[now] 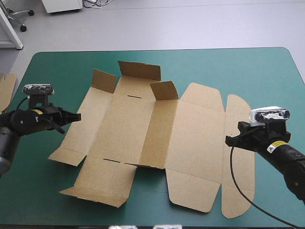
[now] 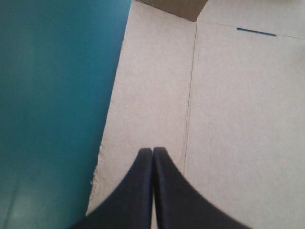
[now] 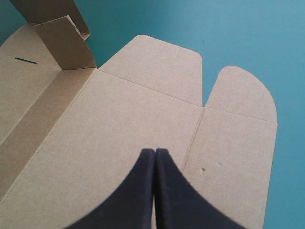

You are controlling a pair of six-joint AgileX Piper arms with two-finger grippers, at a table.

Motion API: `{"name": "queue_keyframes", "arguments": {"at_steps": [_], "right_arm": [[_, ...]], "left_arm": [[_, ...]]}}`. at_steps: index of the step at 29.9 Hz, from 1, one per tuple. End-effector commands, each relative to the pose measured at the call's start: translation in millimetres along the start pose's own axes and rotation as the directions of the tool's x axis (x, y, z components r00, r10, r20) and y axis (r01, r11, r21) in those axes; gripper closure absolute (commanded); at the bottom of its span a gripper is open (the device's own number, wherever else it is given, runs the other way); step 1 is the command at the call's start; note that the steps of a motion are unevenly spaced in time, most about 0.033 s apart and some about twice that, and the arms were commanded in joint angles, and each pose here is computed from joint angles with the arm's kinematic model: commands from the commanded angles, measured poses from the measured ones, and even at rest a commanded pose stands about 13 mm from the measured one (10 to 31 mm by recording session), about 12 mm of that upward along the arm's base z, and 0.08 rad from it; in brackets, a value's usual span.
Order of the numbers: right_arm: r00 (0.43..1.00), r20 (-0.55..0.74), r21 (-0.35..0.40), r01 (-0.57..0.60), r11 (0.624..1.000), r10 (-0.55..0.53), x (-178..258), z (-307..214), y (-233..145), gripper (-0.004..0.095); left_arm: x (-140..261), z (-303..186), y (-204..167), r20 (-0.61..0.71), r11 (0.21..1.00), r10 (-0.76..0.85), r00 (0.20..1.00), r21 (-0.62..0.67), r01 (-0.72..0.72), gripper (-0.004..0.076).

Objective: Fold the box

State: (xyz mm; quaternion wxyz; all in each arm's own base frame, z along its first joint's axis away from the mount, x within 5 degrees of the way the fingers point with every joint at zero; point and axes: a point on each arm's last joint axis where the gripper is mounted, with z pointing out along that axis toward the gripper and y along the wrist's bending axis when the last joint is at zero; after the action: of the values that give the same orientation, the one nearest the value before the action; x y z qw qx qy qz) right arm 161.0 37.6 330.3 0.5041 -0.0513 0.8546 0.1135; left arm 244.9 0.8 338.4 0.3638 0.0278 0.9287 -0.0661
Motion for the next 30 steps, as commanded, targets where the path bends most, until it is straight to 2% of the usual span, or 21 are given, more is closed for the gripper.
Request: {"name": "queue_keyframes", "arguments": {"at_steps": [1, 5, 8, 12, 19, 22, 25, 28, 30], "right_arm": [[0.994, 0.107, 0.001, -0.009, 1.0, 0.008, -17, -6, 1, 0.0942], [0.994, 0.105, 0.001, -0.009, 1.0, 0.008, -17, -6, 1, 0.0942], [0.994, 0.105, 0.002, 0.002, 1.0, -0.002, -17, -6, 1, 0.0942], [0.994, 0.107, 0.003, 0.004, 1.0, -0.004, -17, -6, 1, 0.0942], [0.994, 0.107, 0.003, 0.004, 1.0, -0.004, -17, -6, 1, 0.0942], [0.994, 0.107, 0.003, 0.004, 1.0, -0.004, -17, -6, 1, 0.0942], [0.994, 0.107, 0.003, 0.004, 1.0, -0.004, -17, -6, 1, 0.0942], [0.994, 0.107, 0.003, 0.004, 1.0, -0.004, -17, -6, 1, 0.0942], [0.994, 0.107, 0.003, 0.004, 1.0, -0.004, -17, -6, 1, 0.0942]], "left_arm": [[-27, 1, 1, 0.042, 0.997, -0.042, 0.998, 0.068, 0.039, 0.0721], [-36, 12, 21, 0.013, 0.949, -0.18, 0.984, 0.266, 0.17, 0.072], [-31, 17, 55, -0.031, 0.889, -0.28, 0.959, 0.369, 0.272, 0.072], [-23, 21, 84, -0.054, 0.811, -0.32, 0.946, 0.501, 0.303, 0.072], [-11, 39, 100, -0.09, 0.848, -0.232, 0.968, 0.47, 0.247, 0.0708], [-8, 43, 104, -0.107, 0.876, -0.205, 0.973, 0.423, 0.231, 0.0635], [-4, 47, 107, -0.146, 0.874, -0.224, 0.964, 0.408, 0.265, 0.05], [-2, 55, 110, -0.174, 0.859, -0.265, 0.948, 0.404, 0.314, 0.0311], [-1, 60, 110, -0.196, 0.849, -0.28, 0.94, 0.406, 0.338, 0.0231]]}}
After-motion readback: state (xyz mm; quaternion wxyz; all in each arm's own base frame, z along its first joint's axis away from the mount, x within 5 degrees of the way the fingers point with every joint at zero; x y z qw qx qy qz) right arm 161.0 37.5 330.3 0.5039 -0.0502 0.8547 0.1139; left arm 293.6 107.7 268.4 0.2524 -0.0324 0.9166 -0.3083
